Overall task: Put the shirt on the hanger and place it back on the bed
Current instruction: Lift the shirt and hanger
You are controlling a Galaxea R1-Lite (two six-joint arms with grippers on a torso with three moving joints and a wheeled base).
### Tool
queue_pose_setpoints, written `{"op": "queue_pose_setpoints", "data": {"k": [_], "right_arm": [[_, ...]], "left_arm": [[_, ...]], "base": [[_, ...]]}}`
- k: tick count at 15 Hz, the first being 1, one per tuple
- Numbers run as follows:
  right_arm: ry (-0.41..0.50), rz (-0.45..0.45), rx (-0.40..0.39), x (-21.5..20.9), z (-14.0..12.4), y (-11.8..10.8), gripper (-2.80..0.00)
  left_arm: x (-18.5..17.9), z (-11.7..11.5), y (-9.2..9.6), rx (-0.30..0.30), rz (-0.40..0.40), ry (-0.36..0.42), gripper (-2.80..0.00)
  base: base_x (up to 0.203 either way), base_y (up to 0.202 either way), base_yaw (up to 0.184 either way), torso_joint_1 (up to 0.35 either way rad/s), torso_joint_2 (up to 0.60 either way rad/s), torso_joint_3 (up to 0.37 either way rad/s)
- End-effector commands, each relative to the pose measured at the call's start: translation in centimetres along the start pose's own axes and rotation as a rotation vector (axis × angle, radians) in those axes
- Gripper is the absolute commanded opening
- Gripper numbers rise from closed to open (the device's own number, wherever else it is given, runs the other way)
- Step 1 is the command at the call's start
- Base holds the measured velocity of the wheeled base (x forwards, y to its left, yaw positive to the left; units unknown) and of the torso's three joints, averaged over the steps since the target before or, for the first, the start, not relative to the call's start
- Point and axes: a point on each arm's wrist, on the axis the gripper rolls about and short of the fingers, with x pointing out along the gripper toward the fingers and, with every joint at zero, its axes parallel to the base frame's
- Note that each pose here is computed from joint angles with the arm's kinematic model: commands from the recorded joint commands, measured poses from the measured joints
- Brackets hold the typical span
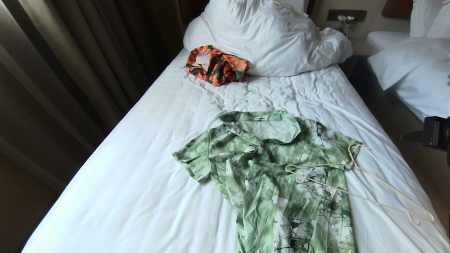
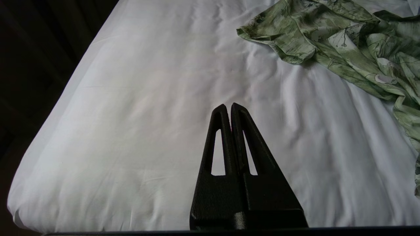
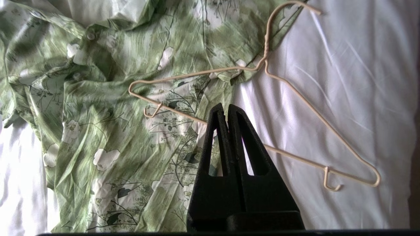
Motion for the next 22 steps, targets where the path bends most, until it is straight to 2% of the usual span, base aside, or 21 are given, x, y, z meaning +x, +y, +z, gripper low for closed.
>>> {"op": "queue_pose_setpoints", "data": {"k": [1,5,7,9,12,13,16,20,21,22], "right_arm": [[0.157,-0.005,0.048,5.8,0.4,-1.9,-2.80],[0.403,-0.020,0.117,11.9,1.0,-6.5,-2.80],[0.519,-0.020,0.103,13.9,-0.1,-8.6,-2.80],[0.582,-0.011,0.096,15.4,-1.3,-10.8,-2.80],[0.594,0.071,0.048,15.3,-1.8,-13.3,-2.80],[0.582,0.088,0.046,14.9,-1.3,-13.7,0.00],[0.551,0.200,0.080,14.1,0.4,-15.2,0.00],[0.557,0.349,0.107,15.6,0.0,-17.3,0.00],[0.545,0.394,0.096,16.1,-0.3,-17.6,0.00],[0.533,0.433,0.047,16.4,-0.7,-17.9,0.00]], "left_arm": [[0.0,0.0,0.0,0.000,0.000,0.001,-2.80],[0.0,0.0,0.0,0.000,0.000,0.000,-2.80],[0.0,0.0,0.0,-0.001,0.000,0.000,-2.80],[0.0,0.0,0.0,0.000,0.000,0.000,-2.80],[0.0,0.0,0.0,0.000,0.000,0.002,-2.80],[0.0,0.0,0.0,0.000,0.000,0.000,-2.80],[0.0,0.0,0.0,-0.001,0.000,0.000,-2.80],[0.0,0.0,0.0,0.000,0.000,0.000,-2.80],[0.0,0.0,0.0,0.000,0.000,0.000,-2.80],[0.0,0.0,0.0,0.000,0.000,0.001,-2.80]], "base": [[0.000,0.000,0.000,0.000,0.00,0.000],[0.000,0.000,0.000,0.000,0.00,0.000],[0.000,0.000,0.000,0.000,0.00,0.000],[0.000,0.000,0.000,0.000,0.00,0.000],[0.000,0.000,0.000,0.000,0.00,0.000],[0.000,0.000,0.000,0.000,0.00,0.000],[0.000,0.000,0.000,0.000,0.00,0.000],[0.000,0.000,0.000,0.000,0.00,0.000],[0.000,0.000,0.000,0.000,0.00,0.000],[0.000,0.000,0.000,0.000,0.00,0.000]]}}
